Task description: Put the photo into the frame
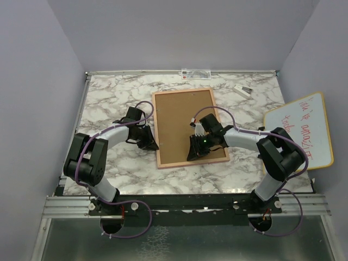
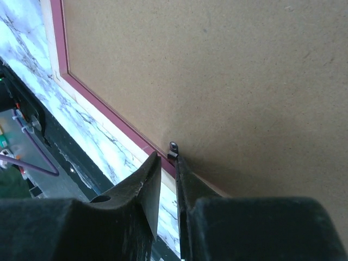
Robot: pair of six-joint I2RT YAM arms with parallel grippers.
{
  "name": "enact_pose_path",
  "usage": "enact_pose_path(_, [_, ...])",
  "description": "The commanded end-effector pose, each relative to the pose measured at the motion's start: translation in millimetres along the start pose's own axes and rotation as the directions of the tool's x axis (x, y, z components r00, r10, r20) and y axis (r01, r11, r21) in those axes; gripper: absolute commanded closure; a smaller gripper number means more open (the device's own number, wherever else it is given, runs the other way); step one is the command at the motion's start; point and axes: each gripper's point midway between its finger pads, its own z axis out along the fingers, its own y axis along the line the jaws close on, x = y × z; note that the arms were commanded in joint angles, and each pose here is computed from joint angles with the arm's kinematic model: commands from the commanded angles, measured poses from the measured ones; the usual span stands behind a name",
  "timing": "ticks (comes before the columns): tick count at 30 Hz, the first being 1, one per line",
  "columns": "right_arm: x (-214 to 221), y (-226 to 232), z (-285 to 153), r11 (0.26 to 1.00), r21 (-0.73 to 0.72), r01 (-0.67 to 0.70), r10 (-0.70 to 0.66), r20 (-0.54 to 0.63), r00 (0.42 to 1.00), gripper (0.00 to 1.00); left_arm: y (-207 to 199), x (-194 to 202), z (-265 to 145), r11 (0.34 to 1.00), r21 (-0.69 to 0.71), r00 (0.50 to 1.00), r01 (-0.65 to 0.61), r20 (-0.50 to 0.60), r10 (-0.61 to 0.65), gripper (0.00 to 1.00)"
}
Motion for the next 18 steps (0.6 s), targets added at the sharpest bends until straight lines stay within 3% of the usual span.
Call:
enact_pose_path(1, [23, 6, 3, 0.999, -0.040, -0.016, 0.012, -0.088, 0.996, 0.79, 18, 10, 16, 0.998, -0.057, 1.000, 0.019, -0.013, -0.019, 0.89])
enact_pose_path(12, [0, 10, -1, 1.000, 0.005, -0.020, 0.020, -0.007, 1.000, 0.75, 19, 7, 14, 0.998, -0.066, 1.000, 0.017, 0.008, -0.016, 0.89])
enact_pose_path(18, [-45, 4, -43, 0.981, 0.190, -0.039, -0.006, 0.229, 0.973, 0.71, 12, -10, 2, 0.996, -0.077, 0.996, -0.036, 0.074, 0.041, 0.82])
